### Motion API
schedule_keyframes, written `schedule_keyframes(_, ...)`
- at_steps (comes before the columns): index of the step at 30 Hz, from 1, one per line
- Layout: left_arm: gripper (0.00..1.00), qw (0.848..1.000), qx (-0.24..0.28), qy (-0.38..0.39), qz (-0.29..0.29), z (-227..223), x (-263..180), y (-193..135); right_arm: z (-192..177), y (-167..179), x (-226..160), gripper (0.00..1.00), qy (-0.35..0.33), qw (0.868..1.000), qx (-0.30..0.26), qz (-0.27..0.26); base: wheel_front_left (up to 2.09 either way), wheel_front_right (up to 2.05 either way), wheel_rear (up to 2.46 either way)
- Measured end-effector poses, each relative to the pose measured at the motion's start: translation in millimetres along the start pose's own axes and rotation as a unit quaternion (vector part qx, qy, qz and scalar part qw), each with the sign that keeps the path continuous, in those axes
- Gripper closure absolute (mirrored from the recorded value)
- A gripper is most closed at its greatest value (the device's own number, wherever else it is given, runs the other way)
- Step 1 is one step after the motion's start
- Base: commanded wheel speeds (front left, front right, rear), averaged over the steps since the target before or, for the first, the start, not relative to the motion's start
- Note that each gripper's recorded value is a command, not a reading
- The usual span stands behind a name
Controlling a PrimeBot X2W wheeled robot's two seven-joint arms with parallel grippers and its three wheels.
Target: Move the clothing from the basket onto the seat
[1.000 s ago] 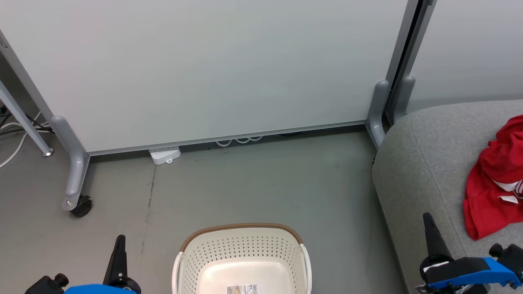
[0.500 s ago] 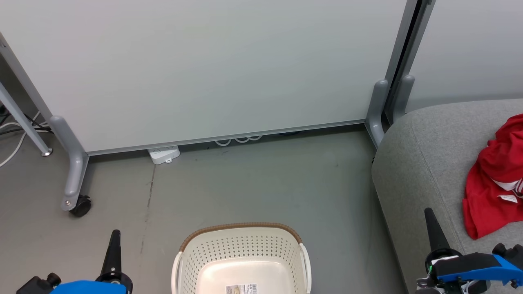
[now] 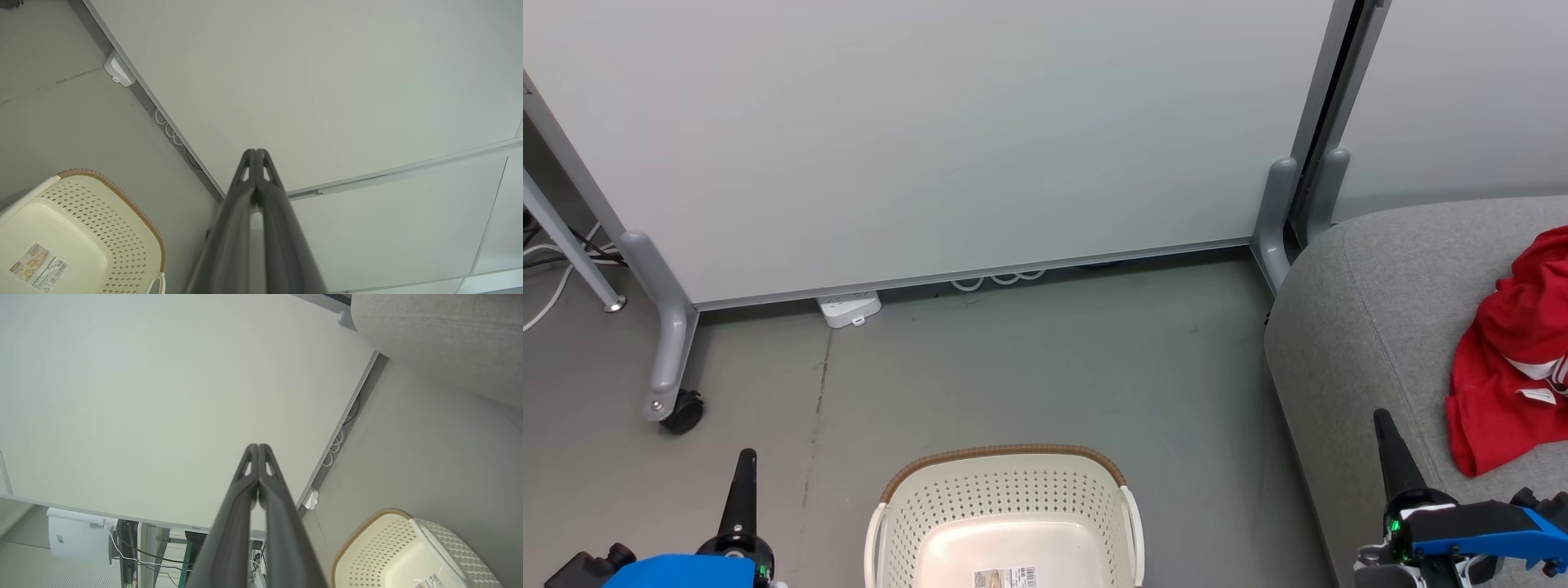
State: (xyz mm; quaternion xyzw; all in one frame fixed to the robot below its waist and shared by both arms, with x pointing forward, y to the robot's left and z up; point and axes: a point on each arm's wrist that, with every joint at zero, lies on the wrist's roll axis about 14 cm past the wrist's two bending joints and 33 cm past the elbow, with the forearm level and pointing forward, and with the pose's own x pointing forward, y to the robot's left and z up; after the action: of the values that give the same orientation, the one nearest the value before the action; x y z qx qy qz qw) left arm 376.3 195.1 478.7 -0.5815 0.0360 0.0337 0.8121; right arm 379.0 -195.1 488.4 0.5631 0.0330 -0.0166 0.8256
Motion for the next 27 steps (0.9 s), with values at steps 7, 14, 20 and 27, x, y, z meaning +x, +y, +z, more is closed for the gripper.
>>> schedule_keyframes(7,1.00,1.000,-0.030,0.000,-0.006,2,2,-4,2,2,1,1.00,-0.002,0.999,0.034,0.004,0.00,0.00,0.00)
schedule_keyframes(14,1.00,0.998,-0.058,-0.002,-0.012,5,3,-7,3,4,3,1.00,-0.004,0.998,0.065,0.009,0.00,0.00,0.00)
schedule_keyframes(20,1.00,0.997,-0.080,-0.001,-0.016,6,4,-9,4,5,3,1.00,-0.005,0.996,0.090,0.012,0.00,0.00,0.00)
schedule_keyframes(27,1.00,0.994,-0.105,-0.001,-0.025,8,6,-14,6,7,4,1.00,-0.007,0.993,0.119,0.015,0.00,0.00,0.00)
